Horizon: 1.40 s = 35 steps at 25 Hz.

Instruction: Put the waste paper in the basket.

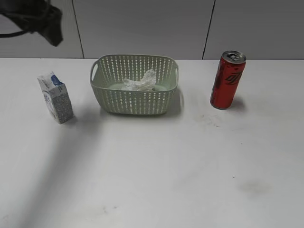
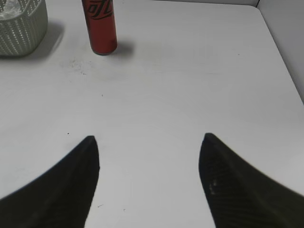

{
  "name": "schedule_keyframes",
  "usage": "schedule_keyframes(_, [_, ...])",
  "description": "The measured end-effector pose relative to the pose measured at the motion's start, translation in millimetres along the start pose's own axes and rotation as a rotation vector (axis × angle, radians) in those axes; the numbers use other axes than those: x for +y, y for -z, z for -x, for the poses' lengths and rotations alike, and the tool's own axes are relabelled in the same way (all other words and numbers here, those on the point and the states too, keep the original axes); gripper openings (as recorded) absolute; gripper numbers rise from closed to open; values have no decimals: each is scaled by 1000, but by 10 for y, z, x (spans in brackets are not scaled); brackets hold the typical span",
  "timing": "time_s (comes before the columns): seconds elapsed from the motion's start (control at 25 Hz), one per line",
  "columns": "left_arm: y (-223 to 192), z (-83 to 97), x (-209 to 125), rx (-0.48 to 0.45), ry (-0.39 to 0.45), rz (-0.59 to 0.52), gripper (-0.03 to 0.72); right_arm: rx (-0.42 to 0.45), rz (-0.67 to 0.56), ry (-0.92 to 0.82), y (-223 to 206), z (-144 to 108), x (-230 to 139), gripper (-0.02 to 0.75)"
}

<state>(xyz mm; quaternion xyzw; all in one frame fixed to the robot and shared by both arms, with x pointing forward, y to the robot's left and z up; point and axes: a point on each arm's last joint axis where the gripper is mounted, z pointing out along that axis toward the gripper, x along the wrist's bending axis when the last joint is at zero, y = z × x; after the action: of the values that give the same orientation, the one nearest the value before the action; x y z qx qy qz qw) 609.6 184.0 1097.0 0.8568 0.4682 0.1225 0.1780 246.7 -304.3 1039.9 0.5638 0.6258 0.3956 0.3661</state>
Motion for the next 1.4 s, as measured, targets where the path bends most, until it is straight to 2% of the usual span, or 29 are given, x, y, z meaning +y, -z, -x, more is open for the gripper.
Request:
schedule_keyframes(0.12, [154,-285,-174,-19,122,-43,613,0,0,0,0,0,0,500])
schedule_keyframes(0.2, [238,-413,-290,-10,192,-45,603,0,0,-1,0,0,0,500])
schedule_keyframes(0.32, [397,-528,-551,9,268,-54,595,0,0,-1,0,0,0,500])
schedule_keyframes(0.48, [550,-573,-1029,37,354,-99,593,0,0,-1,0,0,0,500])
schedule_keyframes(0.64, [745,-388,-1539,61,404,-112,589,0,0,0,0,0,0,500])
schedule_keyframes(0.96, [1014,220,-2349,131,392,38,585,0,1,0,0,0,1,500])
schedule_keyframes(1.16, [1004,555,-2838,161,378,113,580,0,1,0,0,0,1,500])
schedule_keyframes(1.28, [937,693,-3052,168,375,150,580,0,1,0,0,0,1,500])
schedule_keyframes(1.4, [999,776,-3150,207,359,242,580,1,2,-1,0,-1,2,500])
